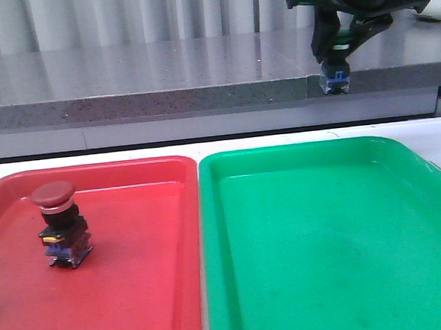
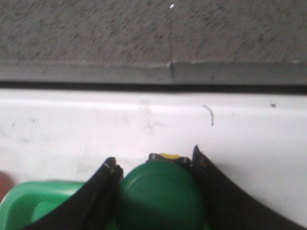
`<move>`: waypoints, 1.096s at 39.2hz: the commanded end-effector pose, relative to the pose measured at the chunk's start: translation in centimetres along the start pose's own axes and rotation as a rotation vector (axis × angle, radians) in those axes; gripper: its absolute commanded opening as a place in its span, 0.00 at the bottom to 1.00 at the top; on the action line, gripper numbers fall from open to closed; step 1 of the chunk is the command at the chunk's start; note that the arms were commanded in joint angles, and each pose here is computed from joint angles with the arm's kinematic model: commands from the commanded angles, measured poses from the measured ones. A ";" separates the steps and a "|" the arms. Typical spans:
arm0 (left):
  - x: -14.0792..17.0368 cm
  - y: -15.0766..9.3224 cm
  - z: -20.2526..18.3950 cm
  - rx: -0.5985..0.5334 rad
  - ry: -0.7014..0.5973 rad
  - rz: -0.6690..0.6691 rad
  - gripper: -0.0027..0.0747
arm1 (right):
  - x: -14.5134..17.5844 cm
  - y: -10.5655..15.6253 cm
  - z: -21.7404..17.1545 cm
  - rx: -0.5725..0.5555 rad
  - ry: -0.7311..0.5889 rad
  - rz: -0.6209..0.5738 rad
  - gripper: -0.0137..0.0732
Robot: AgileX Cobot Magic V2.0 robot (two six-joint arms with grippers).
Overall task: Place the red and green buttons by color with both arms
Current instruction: 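Carry the green button into the green tray and release it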
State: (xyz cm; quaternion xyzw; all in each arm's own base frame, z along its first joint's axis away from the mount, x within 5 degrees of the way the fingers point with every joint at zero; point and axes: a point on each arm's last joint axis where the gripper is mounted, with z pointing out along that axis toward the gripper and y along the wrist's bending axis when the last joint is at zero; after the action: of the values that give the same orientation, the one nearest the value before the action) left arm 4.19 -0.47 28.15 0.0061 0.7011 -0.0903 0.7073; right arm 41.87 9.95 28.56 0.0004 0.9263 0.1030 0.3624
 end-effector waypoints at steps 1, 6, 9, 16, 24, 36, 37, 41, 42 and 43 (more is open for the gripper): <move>-1.6 -0.2 -0.1 0.018 -0.100 -0.017 0.01 | 0.2 2.0 -4.5 -0.060 -0.138 -0.056 0.28; -1.6 -0.2 -0.1 0.018 -0.100 -0.017 0.01 | 4.4 3.3 -5.5 -0.096 -0.099 -0.096 0.28; -1.6 -0.2 -0.1 0.018 -0.100 -0.017 0.01 | 7.3 3.7 -5.9 -0.118 -0.058 -0.105 0.28; -1.6 -0.2 -0.1 0.018 -0.100 -0.017 0.01 | 12.9 3.8 -5.4 -0.137 0.035 -0.129 0.28; -1.6 -0.2 -0.1 0.018 -0.100 -0.017 0.01 | 15.4 3.2 -4.1 -0.125 0.088 -0.115 0.29; -1.6 -0.2 -0.1 0.018 -0.100 -0.017 0.01 | 15.5 3.2 -4.2 -0.123 0.106 -0.108 0.76; -1.6 -0.2 -0.1 0.018 -0.100 -0.017 0.01 | 15.4 3.2 -4.4 -0.125 0.106 -0.105 0.81; -1.6 -0.2 -0.1 0.018 -0.100 -0.017 0.01 | 14.4 3.5 -5.8 -0.144 0.060 -0.104 0.90; -1.6 -0.2 -0.1 0.018 -0.100 -0.017 0.01 | 14.1 3.5 -6.3 -0.150 0.043 -0.103 0.91; -1.6 -0.2 -0.1 0.018 -0.100 -0.017 0.01 | 13.5 3.7 -7.1 -0.159 0.015 -0.102 0.90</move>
State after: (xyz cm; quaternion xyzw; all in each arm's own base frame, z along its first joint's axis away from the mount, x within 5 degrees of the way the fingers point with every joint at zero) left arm 4.19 -0.47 28.15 0.0061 0.7011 -0.0903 0.7073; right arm 26.75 13.19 20.97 -0.0739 0.9473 0.1317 0.2827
